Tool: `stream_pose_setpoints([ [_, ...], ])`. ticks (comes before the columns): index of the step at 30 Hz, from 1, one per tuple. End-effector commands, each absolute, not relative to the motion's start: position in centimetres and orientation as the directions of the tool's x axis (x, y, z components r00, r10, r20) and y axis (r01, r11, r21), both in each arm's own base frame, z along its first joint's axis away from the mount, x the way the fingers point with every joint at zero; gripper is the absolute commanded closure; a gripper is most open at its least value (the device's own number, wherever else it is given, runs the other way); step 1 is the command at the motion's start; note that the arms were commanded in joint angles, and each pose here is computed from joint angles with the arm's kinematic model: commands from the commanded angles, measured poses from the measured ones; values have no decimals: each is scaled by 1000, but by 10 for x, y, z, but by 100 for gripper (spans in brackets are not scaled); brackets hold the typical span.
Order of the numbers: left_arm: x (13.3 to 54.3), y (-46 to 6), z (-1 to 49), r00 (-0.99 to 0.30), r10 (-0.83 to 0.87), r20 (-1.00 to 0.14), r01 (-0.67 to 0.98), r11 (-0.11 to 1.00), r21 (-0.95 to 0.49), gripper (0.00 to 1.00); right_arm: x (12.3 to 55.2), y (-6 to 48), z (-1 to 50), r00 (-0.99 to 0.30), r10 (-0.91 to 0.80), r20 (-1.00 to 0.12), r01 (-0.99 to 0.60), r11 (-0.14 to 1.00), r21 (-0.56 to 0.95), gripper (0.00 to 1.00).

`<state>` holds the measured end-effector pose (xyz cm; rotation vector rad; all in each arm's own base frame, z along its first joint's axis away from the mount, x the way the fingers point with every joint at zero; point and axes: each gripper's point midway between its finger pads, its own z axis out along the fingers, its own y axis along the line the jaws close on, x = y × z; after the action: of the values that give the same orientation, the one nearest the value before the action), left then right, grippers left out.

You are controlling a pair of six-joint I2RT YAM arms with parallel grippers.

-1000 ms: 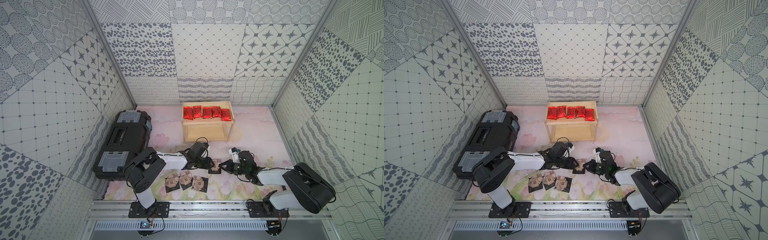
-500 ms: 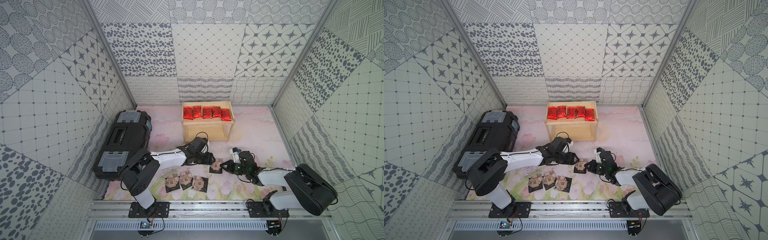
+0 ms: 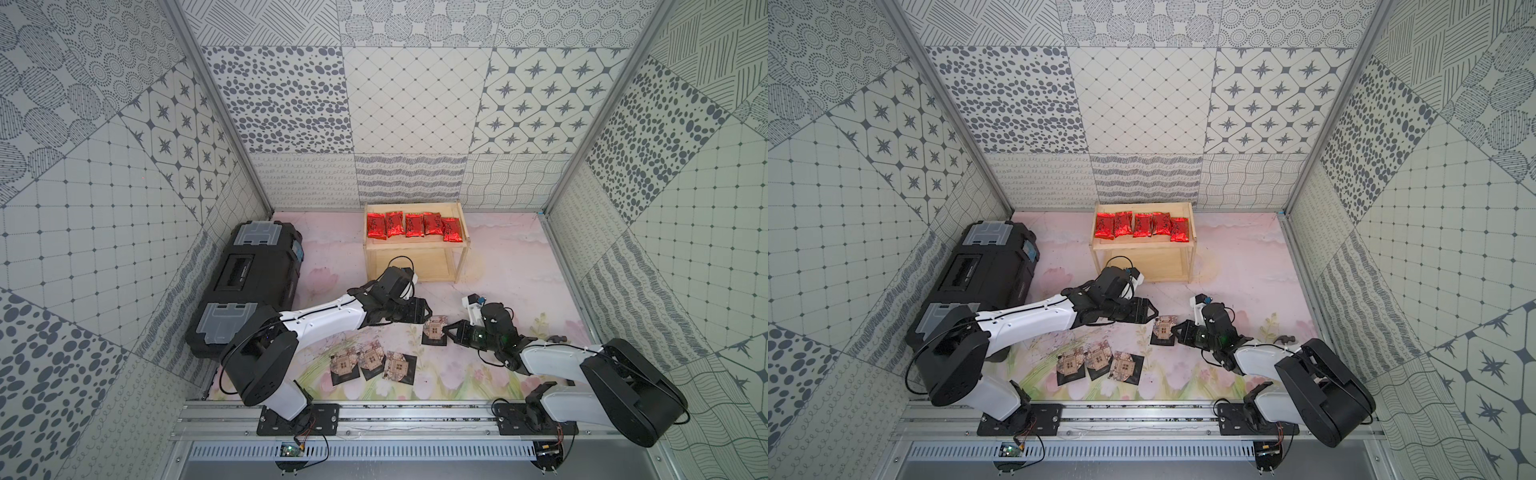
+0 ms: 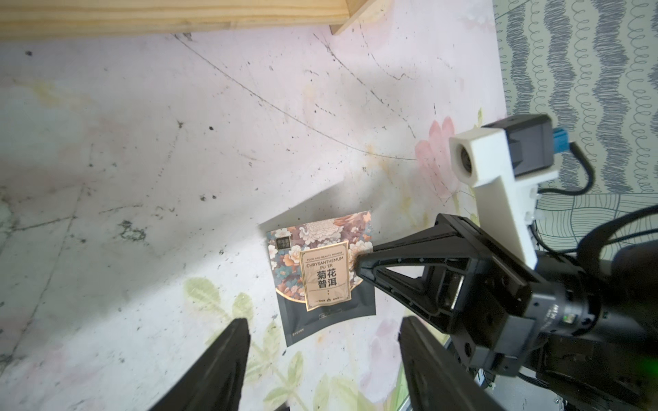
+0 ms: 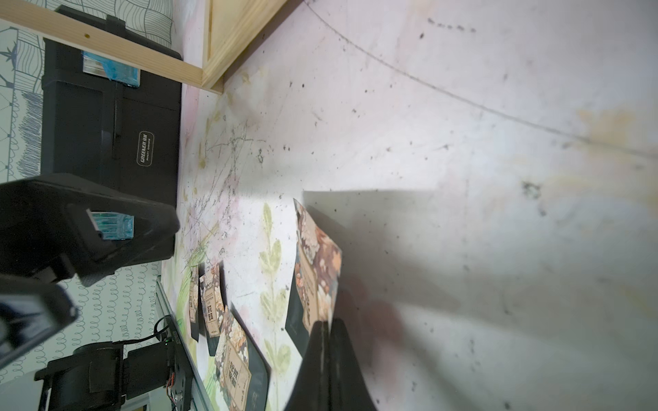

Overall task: Place the tea bags on the shelf by color
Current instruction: Pick up the tea bag from the center of the board.

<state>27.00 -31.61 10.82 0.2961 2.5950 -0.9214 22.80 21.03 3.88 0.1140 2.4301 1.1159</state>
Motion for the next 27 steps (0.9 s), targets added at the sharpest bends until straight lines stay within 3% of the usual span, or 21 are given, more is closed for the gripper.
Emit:
stream_pose_setpoints([
  [1, 265, -301, 119, -915, 72, -397, 291, 798, -527, 28, 232, 207, 46, -861, 267, -432, -159, 667, 728, 100],
  [20, 257, -278, 138, -920, -7, -393, 212, 834, -510, 28, 232, 207, 71, -835, 267, -481, -217, 644, 733, 100],
  [27, 255, -285, 157, -917, 4, -399, 265, 755, -600, 26, 229, 211, 98, -815, 278, -508, -265, 600, 755, 100],
])
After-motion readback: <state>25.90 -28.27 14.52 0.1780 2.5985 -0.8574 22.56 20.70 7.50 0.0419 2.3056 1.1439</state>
